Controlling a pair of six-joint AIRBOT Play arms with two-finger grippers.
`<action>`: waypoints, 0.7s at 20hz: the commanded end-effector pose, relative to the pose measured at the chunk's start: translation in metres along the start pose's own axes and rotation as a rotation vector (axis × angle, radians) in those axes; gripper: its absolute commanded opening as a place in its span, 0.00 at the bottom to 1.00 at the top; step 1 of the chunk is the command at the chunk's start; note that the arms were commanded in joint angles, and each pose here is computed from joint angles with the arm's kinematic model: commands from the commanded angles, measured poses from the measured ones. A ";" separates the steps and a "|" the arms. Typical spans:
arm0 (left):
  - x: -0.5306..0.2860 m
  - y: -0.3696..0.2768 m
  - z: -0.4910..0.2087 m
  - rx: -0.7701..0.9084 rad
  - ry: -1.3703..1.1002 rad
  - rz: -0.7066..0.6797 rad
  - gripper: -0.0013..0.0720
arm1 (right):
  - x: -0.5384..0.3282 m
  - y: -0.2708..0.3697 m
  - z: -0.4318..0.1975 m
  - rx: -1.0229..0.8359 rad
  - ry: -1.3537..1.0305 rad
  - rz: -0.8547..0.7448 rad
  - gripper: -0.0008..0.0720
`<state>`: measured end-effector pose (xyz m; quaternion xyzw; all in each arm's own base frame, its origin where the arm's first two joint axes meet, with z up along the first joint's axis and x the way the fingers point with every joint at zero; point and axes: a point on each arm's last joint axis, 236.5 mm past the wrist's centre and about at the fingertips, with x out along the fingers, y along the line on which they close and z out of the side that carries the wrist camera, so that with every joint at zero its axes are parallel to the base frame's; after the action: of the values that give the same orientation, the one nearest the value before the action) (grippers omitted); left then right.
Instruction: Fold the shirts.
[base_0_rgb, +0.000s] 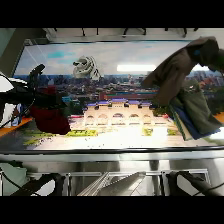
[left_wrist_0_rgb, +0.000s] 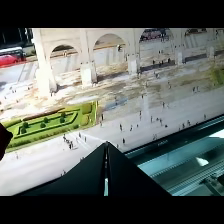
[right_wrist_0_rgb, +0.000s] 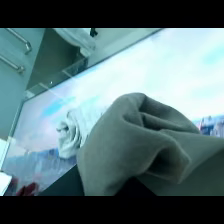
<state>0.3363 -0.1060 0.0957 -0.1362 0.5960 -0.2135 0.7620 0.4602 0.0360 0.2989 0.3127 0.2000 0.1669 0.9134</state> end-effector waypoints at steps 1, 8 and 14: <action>0.000 0.009 -0.001 -0.016 0.013 0.007 0.03 | 0.021 -0.009 0.049 -0.065 -0.057 -0.009 0.05; 0.011 0.031 -0.003 -0.082 0.065 0.004 0.03 | 0.016 -0.047 0.117 -0.101 -0.171 -0.064 0.05; 0.012 0.032 -0.001 -0.082 0.056 0.007 0.03 | -0.008 -0.089 0.107 -0.083 -0.083 -0.150 0.05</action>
<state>0.3414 -0.0845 0.0710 -0.1584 0.6273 -0.1913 0.7381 0.5274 -0.0720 0.3354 0.2707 0.1484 0.1046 0.9454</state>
